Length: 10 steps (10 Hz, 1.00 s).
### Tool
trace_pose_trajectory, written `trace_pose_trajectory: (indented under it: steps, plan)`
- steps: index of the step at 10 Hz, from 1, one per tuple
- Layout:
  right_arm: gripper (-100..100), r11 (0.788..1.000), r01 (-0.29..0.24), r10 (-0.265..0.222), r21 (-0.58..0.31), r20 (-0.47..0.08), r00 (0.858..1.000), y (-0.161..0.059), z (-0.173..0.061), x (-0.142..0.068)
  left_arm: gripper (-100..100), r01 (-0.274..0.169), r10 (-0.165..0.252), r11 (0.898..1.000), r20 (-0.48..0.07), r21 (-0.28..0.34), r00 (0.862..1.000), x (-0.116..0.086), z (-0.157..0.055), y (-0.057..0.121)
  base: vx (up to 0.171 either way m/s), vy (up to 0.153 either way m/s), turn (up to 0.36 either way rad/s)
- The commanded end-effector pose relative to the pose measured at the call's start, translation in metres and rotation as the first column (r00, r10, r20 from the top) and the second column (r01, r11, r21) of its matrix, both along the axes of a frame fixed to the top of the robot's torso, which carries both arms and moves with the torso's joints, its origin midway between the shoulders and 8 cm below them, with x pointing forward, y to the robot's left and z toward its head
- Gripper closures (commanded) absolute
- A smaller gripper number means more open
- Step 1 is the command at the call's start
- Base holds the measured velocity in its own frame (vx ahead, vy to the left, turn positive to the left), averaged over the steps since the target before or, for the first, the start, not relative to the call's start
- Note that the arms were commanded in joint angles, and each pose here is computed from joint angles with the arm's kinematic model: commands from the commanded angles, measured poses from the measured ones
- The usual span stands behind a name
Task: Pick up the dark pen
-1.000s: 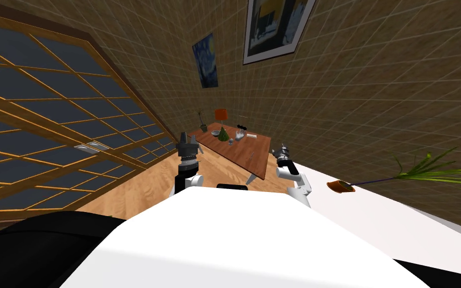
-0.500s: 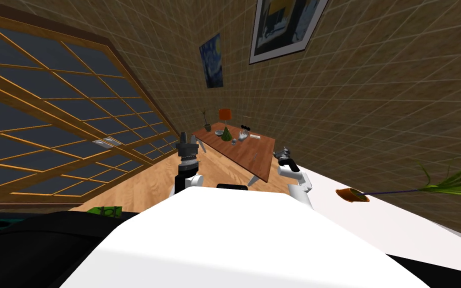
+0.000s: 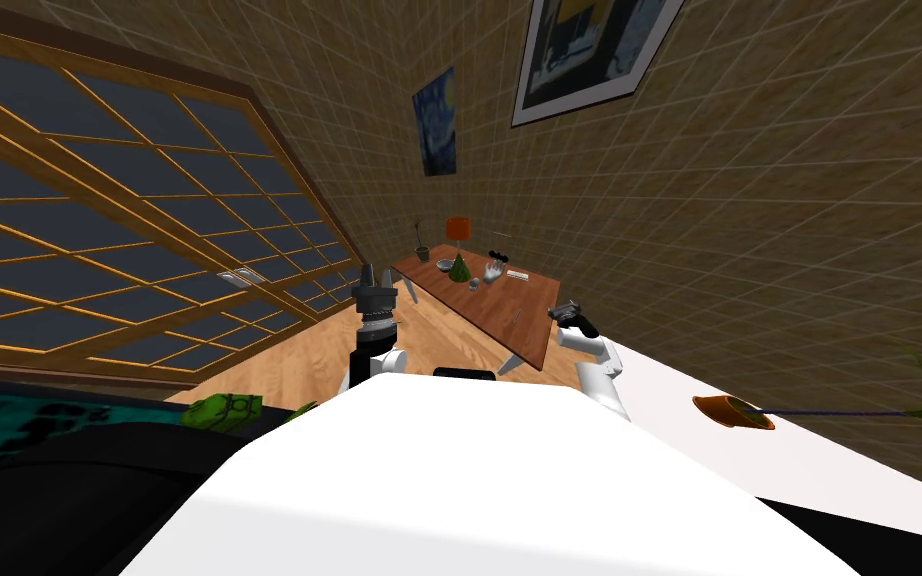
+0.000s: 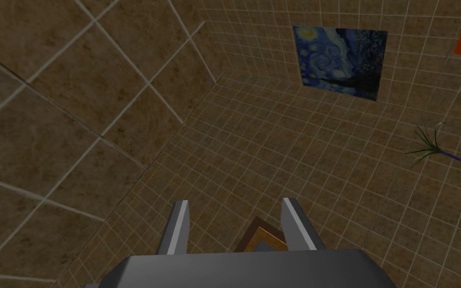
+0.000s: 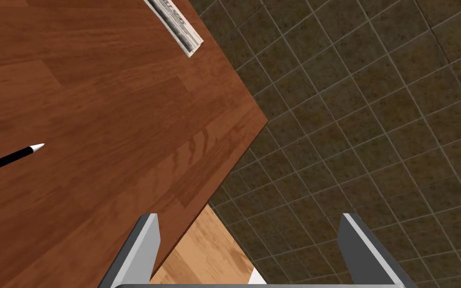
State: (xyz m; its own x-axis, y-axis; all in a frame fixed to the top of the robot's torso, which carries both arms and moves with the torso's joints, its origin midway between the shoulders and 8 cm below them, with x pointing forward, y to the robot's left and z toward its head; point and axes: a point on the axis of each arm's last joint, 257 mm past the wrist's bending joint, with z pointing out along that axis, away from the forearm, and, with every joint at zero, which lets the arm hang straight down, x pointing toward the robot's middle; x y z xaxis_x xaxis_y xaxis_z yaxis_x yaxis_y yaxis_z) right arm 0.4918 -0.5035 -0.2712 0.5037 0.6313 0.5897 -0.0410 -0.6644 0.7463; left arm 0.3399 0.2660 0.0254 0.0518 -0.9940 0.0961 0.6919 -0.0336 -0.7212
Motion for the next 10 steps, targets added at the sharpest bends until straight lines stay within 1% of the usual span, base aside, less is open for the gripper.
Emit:
trace_pose_trajectory:
  steps: [1,2,3,4,5,6,7,8,9,10]
  plan:
    - [-100,0.999,0.016,-0.016,0.031,-0.006,1.000,-0.005,-0.005,-0.002,0,0.000,0.000,1.000,0.000,0.000,1.000,0.000,0.000,0.000,0.003,0.005,-0.016]
    - [-100,0.994,0.063,-0.060,0.094,-0.036,0.998,-0.017,-0.017,-0.003,0,0.000,0.000,1.000,0.000,0.000,1.000,0.000,0.000,0.000,0.002,0.015,0.189]
    - [-100,0.990,0.078,-0.073,0.121,-0.045,0.996,-0.018,-0.024,-0.006,0,0.000,0.000,1.000,0.000,0.000,1.000,0.000,0.000,0.000,0.005,0.009,0.115]
    - [-100,0.979,0.117,-0.107,0.168,-0.063,0.992,-0.027,-0.028,-0.004,0,0.000,0.000,1.000,0.000,0.000,1.000,0.000,0.000,0.000,0.005,0.012,0.152]
    - [-100,0.970,0.140,-0.125,0.200,-0.084,0.989,-0.028,-0.040,-0.009,0,0.000,0.000,1.000,0.000,0.000,1.000,0.000,0.000,0.000,0.007,0.007,0.104]
    - [-100,0.966,0.148,-0.132,0.213,-0.085,0.988,-0.029,-0.043,-0.010,0,0.000,0.000,1.000,0.000,0.000,1.000,0.000,0.000,0.000,0.000,0.000,0.000]
    - [-100,0.943,0.197,-0.170,0.268,-0.119,0.978,-0.037,-0.052,-0.012,0,0.000,0.000,1.000,0.000,0.000,1.000,0.000,0.000,0.000,0.004,0.008,0.174]
    - [-100,0.931,0.217,-0.186,0.293,-0.131,0.974,-0.038,-0.062,-0.016,0,0.000,0.000,1.000,0.000,0.000,1.000,0.000,0.000,0.000,0.005,0.003,0.126]
    - [-100,0.929,0.219,-0.188,0.297,-0.130,0.974,-0.038,-0.062,-0.016,0,0.000,0.000,1.000,0.000,0.000,1.000,0.000,0.000,0.000,0.002,0.000,-0.018]
    - [-100,0.896,0.272,-0.225,0.351,-0.167,0.960,-0.044,-0.071,-0.019,0,0.000,0.000,1.000,0.000,0.000,1.000,0.000,0.000,0.000,0.001,0.006,0.161]
